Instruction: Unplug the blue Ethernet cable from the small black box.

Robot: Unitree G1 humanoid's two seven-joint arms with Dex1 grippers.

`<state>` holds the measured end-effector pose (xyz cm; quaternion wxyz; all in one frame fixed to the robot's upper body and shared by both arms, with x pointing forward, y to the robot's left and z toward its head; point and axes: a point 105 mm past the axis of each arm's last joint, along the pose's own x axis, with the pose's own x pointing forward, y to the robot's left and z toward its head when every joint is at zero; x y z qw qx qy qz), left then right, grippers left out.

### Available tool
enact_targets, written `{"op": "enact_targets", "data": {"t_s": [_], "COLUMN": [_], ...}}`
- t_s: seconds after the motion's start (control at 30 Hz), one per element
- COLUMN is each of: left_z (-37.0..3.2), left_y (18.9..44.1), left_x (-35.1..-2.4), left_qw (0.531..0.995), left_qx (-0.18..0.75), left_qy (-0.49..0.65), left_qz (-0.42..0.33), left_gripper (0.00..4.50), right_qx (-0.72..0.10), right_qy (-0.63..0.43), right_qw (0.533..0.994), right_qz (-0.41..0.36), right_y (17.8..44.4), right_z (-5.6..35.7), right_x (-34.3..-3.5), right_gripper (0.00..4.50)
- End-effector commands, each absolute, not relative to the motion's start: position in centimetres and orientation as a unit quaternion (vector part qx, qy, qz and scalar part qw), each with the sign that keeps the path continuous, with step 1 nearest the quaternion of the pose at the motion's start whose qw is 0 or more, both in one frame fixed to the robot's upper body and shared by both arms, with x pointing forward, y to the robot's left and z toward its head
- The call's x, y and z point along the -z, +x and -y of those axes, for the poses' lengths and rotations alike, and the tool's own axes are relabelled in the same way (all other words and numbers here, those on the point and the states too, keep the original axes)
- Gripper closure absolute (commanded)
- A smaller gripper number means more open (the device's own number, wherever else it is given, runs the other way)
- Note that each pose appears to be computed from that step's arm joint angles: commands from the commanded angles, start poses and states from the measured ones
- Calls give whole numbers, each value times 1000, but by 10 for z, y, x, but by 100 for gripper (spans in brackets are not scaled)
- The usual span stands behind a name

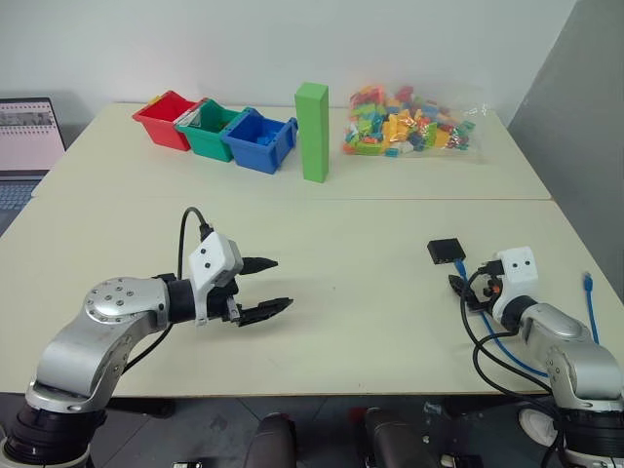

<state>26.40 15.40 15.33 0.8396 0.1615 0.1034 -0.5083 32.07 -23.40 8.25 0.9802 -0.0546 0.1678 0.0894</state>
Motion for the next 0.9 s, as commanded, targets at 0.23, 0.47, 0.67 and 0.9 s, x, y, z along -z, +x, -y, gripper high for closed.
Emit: {"op": "enact_targets", "data": {"t_s": [0.23, 0.47, 0.67, 0.9], "left_z": [-143, -147, -149, -145], "left_y": [261, 263, 267, 262], "left_x": [-157, -149, -144, -155], "left_qw": [826, 829, 832, 797], "left_qx": [530, 523, 530, 580], "left_qy": [175, 173, 119, -31], "left_qz": [-86, -92, -111, -167], "left_gripper": [48, 48, 48, 48], "right_qx": [-79, -113, -308, -507], "right_qy": [-74, -122, -265, -423], "right_qw": [980, 974, 912, 745], "right_qz": [-166, -156, -56, 98], "right_y": [329, 332, 328, 303], "right_z": [233, 228, 173, 102], "right_x": [-87, -92, -126, -164], "right_gripper": [277, 439, 439, 439]}}
